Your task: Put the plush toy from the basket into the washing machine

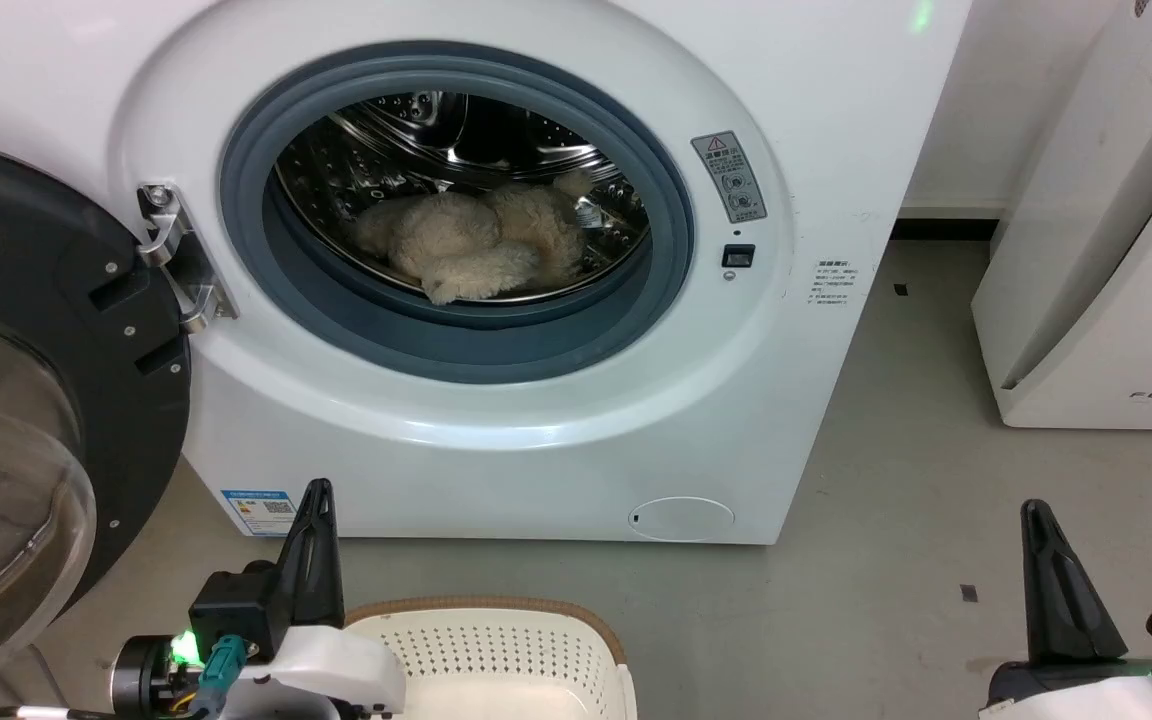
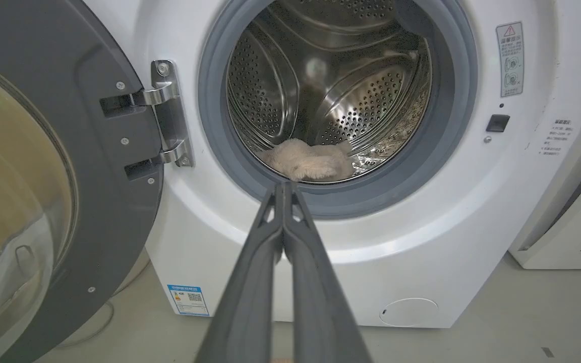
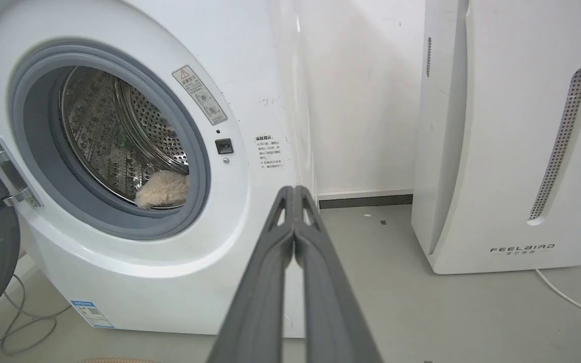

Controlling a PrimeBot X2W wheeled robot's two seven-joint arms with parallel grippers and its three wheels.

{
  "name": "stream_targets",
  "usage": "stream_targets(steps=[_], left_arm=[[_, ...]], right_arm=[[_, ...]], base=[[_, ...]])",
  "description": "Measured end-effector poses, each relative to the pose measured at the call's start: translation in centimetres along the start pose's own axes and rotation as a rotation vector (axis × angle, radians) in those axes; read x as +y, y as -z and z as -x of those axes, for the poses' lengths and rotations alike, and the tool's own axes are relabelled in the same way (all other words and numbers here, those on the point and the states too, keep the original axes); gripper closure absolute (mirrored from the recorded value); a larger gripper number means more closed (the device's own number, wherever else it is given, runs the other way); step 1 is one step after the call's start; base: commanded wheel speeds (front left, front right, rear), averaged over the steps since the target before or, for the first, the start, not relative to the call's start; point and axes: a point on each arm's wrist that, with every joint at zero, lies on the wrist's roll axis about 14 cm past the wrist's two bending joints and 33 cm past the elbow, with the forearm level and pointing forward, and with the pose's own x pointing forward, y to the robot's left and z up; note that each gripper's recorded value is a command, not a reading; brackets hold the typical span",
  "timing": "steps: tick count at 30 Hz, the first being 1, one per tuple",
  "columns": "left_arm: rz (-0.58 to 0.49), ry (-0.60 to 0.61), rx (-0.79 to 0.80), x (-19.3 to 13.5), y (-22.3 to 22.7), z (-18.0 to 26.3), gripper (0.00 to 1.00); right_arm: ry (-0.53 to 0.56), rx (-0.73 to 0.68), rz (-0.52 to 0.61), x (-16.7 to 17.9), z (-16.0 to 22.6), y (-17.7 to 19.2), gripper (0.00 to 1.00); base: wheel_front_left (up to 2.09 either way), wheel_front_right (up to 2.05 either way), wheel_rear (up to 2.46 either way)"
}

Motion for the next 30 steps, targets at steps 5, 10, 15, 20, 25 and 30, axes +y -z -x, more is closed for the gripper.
stream_targets(steps=[5,10,15,20,25,30], left_arm=[[0.0,0.006,0.003,-0.1,-0.08,-0.04,1.0],[-0.001,0.011,0.004,-0.19,-0.22,-0.09,1.0],[-0.007,0.014,0.007,-0.24,-0.36,-0.15,1.0],[-0.009,0.021,0.01,-0.34,-0.45,-0.18,1.0],[-0.014,0.022,0.015,-0.34,-0.43,-0.09,1.0],[-0.015,0.023,0.018,-0.36,-0.49,-0.09,1.0]], right_arm=[[-0.004,0.009,0.008,0.11,0.0,0.09,1.0],[-0.009,0.018,0.016,0.23,0.02,0.2,1.0],[-0.014,0.028,0.025,0.37,-0.03,0.27,1.0],[-0.02,0.037,0.039,0.54,-0.12,0.32,1.0],[-0.024,0.045,0.041,0.65,-0.09,0.42,1.0],[-0.029,0.053,0.048,0.8,-0.09,0.5,1.0]], base=[[0.0,0.0,0.0],[0.0,0.0,0.0],[0.0,0.0,0.0],[0.0,0.0,0.0],[0.0,0.0,0.0],[0.0,0.0,0.0]])
